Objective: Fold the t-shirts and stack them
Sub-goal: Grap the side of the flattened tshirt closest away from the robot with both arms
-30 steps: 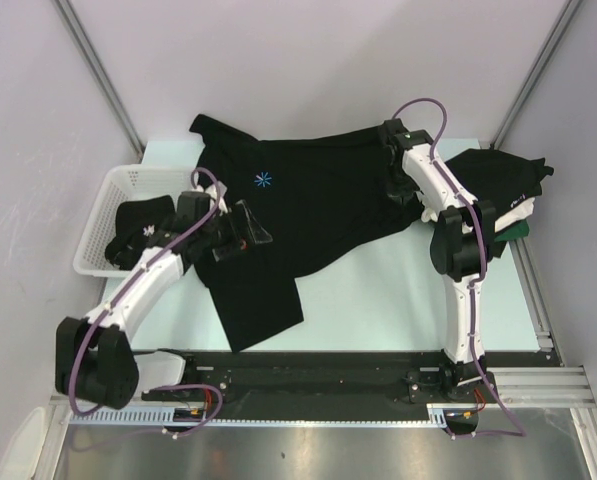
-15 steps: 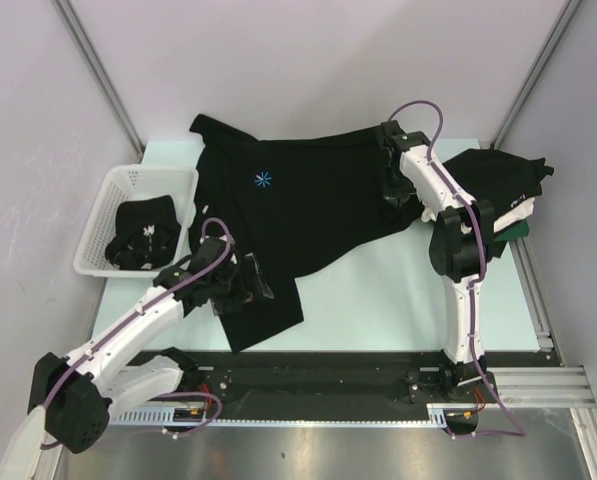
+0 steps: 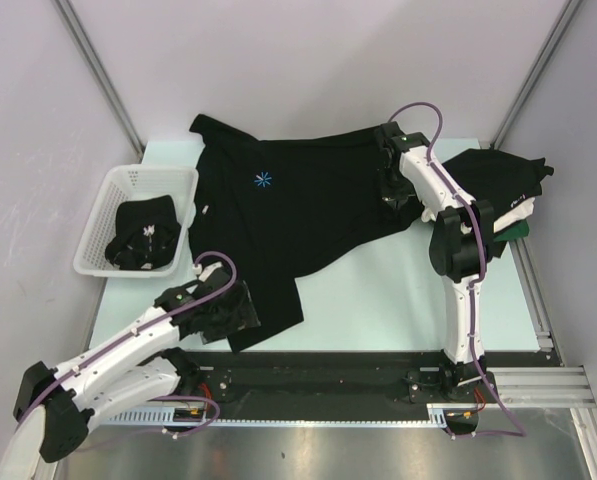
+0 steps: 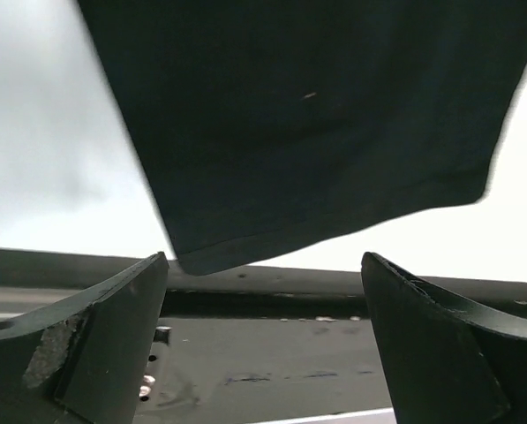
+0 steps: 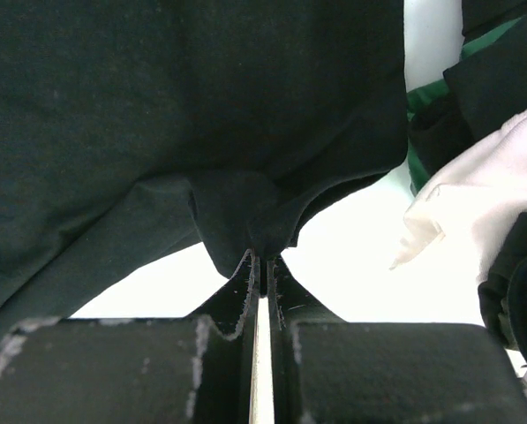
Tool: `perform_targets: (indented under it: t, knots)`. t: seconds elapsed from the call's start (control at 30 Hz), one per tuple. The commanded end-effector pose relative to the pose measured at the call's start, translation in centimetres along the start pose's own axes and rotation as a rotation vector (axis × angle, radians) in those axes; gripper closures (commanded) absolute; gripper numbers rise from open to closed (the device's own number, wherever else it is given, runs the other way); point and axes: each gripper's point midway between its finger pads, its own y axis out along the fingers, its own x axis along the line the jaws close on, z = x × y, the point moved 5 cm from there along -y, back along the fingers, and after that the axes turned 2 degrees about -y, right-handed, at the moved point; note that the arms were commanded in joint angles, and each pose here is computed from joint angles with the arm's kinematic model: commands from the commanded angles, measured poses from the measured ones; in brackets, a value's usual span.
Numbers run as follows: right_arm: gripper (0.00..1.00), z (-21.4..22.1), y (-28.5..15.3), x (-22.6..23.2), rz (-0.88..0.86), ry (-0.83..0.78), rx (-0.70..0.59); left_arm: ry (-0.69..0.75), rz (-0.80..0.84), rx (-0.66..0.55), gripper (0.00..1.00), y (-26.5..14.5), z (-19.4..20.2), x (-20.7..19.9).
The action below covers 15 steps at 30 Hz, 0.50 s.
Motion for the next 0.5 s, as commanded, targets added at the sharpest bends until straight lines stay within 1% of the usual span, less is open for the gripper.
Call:
perform_targets:
  t: [0.0, 0.2, 0.37, 0.47]
  knots:
    - [1.00, -0.7, -2.6, 0.1, -0.027, 0.021, -0.062, -0.050, -0.070, 0.000, 0.05, 0.6, 1.0, 1.6]
    - [1.00, -0.7, -2.4, 0.4, -0.029, 0.017, -0.058, -0.006, -0.109, -0.003, 0.04, 1.6, 1.1, 2.3]
    - [1.00, -0.6, -2.7, 0.1, -0.018, 0.015, -0.064, 0.023, -0.094, -0.028, 0.05, 2.2, 0.6, 1.6]
    - [1.00, -0.6, -2.8, -0.1, -0.015, 0.019, -0.063, 0.043, -0.086, -0.018, 0.05, 2.7, 0.4, 1.0]
